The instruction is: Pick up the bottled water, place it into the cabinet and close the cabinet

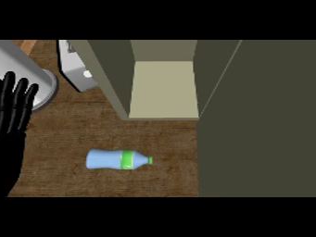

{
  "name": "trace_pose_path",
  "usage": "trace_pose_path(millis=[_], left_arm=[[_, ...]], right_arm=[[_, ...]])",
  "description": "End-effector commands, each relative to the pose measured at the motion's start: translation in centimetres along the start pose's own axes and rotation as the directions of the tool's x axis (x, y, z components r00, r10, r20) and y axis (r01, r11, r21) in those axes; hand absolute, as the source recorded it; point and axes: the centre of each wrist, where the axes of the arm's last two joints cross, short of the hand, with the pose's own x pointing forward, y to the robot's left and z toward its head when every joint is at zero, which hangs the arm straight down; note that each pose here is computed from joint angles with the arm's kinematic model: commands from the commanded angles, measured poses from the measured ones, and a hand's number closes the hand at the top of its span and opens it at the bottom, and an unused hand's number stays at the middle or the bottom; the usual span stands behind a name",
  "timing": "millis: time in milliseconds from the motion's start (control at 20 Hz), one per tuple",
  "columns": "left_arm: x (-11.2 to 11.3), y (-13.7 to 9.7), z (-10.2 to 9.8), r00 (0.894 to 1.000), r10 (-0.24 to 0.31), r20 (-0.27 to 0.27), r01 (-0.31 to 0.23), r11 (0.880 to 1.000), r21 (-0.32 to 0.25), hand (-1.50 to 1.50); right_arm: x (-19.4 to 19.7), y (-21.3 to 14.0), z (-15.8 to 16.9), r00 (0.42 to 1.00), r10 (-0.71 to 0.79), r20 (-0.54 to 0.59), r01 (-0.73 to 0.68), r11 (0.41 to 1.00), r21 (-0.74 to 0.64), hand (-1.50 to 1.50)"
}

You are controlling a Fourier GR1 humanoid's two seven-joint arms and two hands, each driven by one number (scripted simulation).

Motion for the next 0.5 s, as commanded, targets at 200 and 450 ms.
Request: trace_pose_path(millis=[200,450], left_arm=[[-2.6,-1.4,1.3,0.801,-0.595,0.066,0.55,0.688,-0.474,-1.5],[-6.7,-3.0,5.2,0.629,-0.766,-0.134,0.64,0.608,-0.469,-1.5]], right_arm=[[0.8,0.3,0.1,0.999,0.012,0.032,-0.014,0.997,0.07,-1.5],[-1.7,3.0,2.2,0.943,-0.261,-0.205,0.27,0.963,0.016,-1.5]])
